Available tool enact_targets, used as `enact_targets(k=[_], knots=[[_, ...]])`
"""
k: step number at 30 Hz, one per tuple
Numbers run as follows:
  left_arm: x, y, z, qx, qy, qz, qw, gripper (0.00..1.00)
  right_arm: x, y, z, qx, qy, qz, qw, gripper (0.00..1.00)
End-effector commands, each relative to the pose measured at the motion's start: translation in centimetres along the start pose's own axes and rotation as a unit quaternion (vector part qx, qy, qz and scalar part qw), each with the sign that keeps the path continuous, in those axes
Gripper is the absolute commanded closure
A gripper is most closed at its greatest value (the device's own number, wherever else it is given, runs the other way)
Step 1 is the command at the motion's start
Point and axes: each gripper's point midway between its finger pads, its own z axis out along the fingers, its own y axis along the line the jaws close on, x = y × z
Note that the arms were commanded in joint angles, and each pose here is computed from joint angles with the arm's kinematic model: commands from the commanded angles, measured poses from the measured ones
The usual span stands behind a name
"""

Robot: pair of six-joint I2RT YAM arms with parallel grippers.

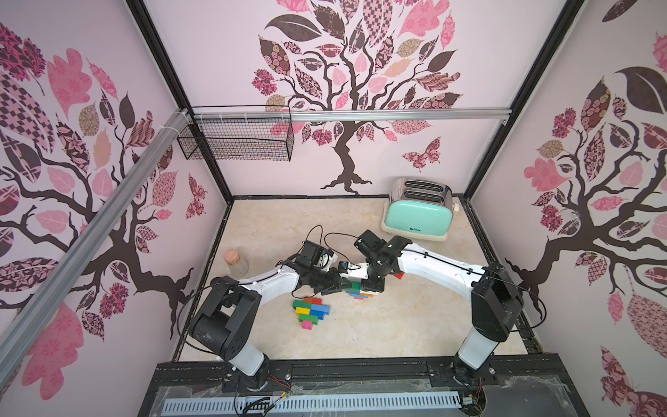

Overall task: Assemble a heart with lego
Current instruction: Assemble the lego brick with the lego brick, then pick up the lego brick from the center of the board.

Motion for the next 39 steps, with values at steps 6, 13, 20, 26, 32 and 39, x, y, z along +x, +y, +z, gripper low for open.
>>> enact_targets(k=[6,13,20,26,32,39], knots=[[0.3,0.4,0.2,-0.01,-0.001,0.001,1.0,0.5,-0.1,0.7,0.4,-0.015,-0.005,0.019,1.0,0.68],[0.3,0.1,0.4,-0.018,0.001,0.01,1.0,0.5,-1.0,0.6,-0.9,-0.009,-0.028,0.022,0.999,0.56],[0.2,0.3,0.4,-0.024,0.0,0.008,1.0,0.5,-2.2,0.9,-2.4,-0.013,-0.064,0.015,0.998,0.48],[-0.1,0.1,0.2,-0.025,-0.003,0.01,1.0,0.49,-3.4,-0.9,-5.2,0.018,-0.108,0.05,0.993,0.45],[-0.2,0.0,0.2,-0.025,-0.003,0.013,1.0,0.49,-1.4,-6.5,-7.8,0.1,-0.163,0.169,0.967,0.44],[-0.3,-0.2,0.1,-0.023,-0.005,0.013,1.0,0.49,6.1,-11.7,-6.0,0.185,-0.103,0.301,0.93,0.43]])
